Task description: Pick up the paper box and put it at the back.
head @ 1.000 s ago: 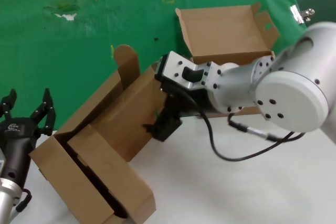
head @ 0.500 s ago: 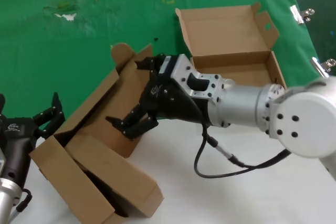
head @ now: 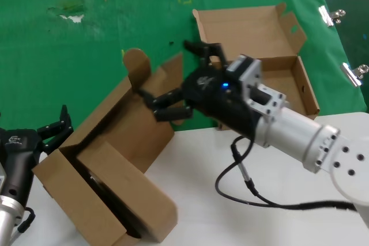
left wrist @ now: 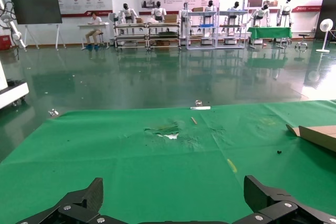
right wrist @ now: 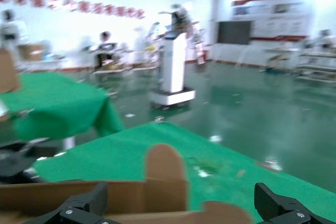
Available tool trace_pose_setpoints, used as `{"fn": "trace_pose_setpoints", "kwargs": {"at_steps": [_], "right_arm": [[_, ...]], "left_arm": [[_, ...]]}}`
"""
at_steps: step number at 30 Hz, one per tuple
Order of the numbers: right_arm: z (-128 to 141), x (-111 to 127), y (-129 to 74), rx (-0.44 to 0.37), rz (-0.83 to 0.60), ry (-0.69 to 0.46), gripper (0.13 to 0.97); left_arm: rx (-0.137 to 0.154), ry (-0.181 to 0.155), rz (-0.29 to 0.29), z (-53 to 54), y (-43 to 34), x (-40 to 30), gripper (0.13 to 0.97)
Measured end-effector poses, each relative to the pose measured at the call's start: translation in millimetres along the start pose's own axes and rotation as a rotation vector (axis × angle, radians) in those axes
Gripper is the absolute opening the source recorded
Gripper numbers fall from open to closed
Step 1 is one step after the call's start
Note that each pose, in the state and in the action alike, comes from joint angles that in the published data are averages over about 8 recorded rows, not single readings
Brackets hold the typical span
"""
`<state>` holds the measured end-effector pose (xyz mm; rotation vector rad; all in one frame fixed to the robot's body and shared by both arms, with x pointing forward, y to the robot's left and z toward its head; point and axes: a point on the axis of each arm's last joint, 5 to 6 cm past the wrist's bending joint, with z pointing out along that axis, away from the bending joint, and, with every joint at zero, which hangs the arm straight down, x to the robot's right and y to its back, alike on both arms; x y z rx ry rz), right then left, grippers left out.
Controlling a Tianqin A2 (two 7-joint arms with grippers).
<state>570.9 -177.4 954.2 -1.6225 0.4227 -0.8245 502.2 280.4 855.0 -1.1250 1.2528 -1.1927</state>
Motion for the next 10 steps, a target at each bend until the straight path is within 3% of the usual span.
{"fn": "trace_pose_setpoints", "kwargs": {"at_steps": [10], "right_arm": [[-29.3,3.2,33.8,0.054,0.087,0.227,0.966]], "left_arm": [[0.000,0.000,0.000,0.0,0.0,0.0,0.943]]}}
